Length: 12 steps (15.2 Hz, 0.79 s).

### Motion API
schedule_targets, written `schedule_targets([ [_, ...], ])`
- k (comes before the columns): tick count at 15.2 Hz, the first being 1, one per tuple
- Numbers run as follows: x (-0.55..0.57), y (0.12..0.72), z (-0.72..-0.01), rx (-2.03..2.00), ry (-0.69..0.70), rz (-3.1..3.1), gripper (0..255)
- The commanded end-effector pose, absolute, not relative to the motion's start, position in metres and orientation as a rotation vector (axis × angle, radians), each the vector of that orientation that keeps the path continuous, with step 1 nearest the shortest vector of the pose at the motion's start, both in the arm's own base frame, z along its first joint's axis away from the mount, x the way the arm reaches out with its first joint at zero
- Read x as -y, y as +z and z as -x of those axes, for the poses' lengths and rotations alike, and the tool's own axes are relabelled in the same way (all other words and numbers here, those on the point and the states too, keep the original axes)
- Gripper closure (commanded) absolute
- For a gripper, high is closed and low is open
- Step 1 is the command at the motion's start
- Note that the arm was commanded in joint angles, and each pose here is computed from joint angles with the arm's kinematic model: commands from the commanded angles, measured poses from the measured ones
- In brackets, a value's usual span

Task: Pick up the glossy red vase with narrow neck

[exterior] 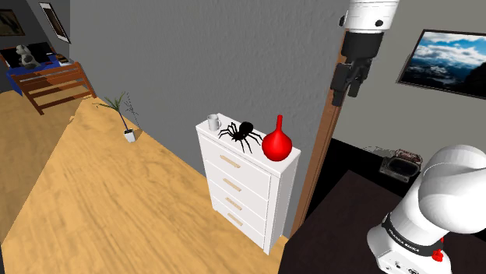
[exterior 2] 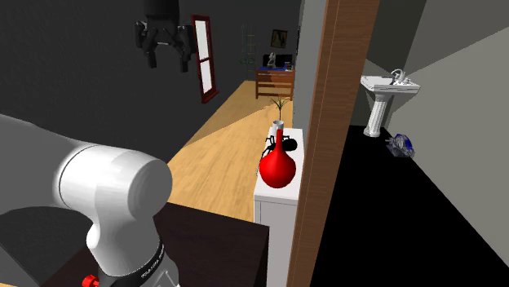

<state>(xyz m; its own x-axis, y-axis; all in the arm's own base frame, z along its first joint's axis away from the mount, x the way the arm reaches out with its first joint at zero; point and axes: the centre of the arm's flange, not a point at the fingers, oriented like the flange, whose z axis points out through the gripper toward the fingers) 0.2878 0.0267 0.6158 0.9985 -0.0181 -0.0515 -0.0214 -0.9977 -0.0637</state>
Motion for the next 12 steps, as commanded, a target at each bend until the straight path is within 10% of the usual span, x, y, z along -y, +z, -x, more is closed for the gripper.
schedule_targets([
  [1, -0.027, 0.616, -0.288, -0.030, 0.078, 3.076, 0],
  [12, 0.039, 0.535, -0.388, 0.023, 0.091, 3.093, 0],
])
